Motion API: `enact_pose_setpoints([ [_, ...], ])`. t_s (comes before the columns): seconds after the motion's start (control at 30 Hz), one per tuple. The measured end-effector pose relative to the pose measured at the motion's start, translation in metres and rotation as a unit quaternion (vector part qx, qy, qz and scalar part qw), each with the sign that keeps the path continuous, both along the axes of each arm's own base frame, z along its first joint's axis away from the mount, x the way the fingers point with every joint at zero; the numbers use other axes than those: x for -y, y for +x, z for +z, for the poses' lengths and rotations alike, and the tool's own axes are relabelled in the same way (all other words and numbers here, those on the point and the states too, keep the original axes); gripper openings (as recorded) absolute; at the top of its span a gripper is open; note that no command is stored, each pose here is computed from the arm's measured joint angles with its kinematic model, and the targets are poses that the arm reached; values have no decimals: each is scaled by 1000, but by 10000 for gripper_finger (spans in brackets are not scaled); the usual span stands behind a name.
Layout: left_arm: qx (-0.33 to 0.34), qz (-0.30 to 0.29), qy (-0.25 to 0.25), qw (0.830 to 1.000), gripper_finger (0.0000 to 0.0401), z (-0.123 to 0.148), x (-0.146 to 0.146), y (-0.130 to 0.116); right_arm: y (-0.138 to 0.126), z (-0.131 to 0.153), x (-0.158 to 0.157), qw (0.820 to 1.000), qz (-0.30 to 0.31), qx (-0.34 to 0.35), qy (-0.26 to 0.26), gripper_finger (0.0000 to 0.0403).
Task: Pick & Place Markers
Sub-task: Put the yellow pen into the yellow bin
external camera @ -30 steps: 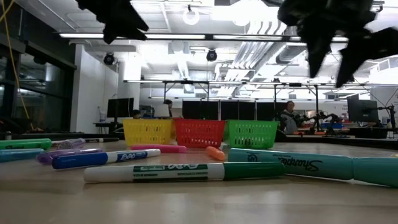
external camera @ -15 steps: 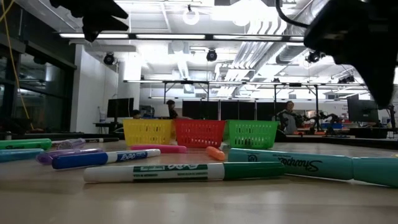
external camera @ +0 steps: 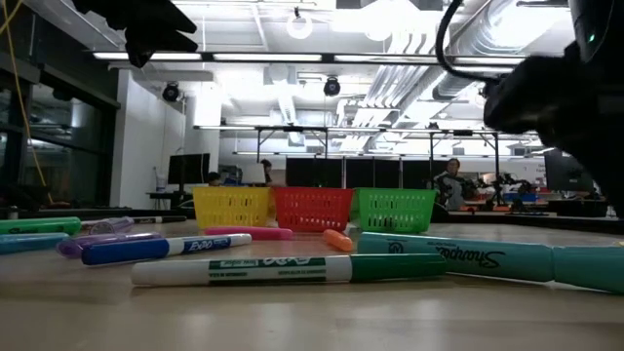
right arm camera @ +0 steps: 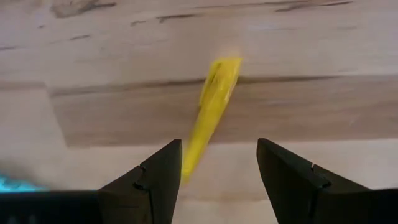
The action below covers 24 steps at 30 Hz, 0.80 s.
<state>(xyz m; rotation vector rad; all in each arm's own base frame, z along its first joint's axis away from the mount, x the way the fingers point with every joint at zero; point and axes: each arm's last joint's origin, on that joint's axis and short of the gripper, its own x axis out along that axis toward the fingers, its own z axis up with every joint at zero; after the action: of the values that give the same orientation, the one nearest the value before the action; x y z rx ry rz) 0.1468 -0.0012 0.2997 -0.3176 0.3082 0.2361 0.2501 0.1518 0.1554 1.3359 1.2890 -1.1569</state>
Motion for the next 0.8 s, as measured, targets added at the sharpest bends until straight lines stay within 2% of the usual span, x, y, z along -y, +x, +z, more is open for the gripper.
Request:
enact_pose_setpoints([
  [0.53,-14,-5,-1,1000,149,-2,0,-1,11,-25,-5,1000,-16,-12,4,193],
  [0.63,-15,-5,-1,1000,149,-2,0,-1,11,-25,-6,1000,-17,-9,5,176],
  [0.8,-15,-5,-1,1000,149,-2,0,-1,12,-26,-6,1000,-16,-5,4,125],
])
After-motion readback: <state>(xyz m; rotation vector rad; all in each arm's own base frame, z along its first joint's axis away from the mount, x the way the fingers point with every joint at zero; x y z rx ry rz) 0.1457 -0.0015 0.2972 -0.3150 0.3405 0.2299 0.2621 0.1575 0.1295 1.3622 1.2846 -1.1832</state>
